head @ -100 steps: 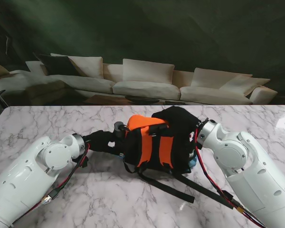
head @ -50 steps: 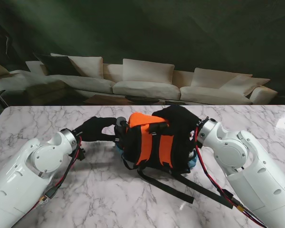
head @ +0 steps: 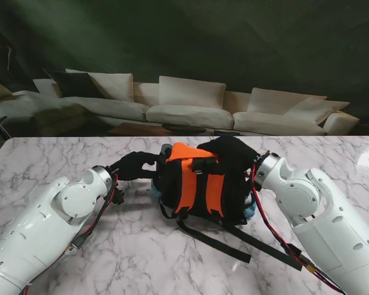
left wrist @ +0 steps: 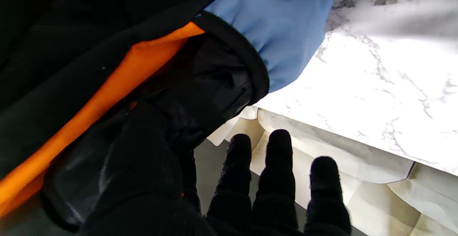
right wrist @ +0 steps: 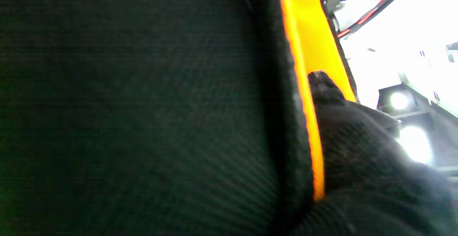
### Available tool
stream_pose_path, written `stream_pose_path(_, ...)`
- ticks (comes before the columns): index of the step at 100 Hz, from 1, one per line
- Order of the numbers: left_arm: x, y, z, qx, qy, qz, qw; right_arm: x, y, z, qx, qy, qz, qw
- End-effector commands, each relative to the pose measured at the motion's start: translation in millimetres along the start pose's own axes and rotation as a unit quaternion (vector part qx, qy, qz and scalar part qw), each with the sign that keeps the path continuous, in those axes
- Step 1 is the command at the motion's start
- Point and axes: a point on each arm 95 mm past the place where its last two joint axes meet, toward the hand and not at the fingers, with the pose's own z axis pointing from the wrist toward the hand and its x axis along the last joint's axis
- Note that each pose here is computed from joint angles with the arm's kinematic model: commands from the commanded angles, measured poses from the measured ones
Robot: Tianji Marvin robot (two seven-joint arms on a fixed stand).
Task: Put the umbrella and water cup into the side pockets of the backpack
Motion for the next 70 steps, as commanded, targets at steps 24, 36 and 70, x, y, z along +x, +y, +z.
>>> stream_pose_path(24, -19.8, 33.6, 13.2, -0.057, -0.036, -0.011, 0.9977, 1.9, 3.0, 1.8, -0.012, 0.001, 0.003, 0.9999)
stream_pose_path(36, -19.4, 32.4, 9.2, -0.053, -0.031, -0.013, 0.998, 3.4, 4.3, 1.7, -0.017, 0.005, 0.002, 0.9998)
stream_pose_path(70, -8.0, -0.2, -29.6, 0.012, 0.011, -0.008, 0.9998, 21.2, 21.1, 0.3, -0.049, 0.039, -0.001, 0.998)
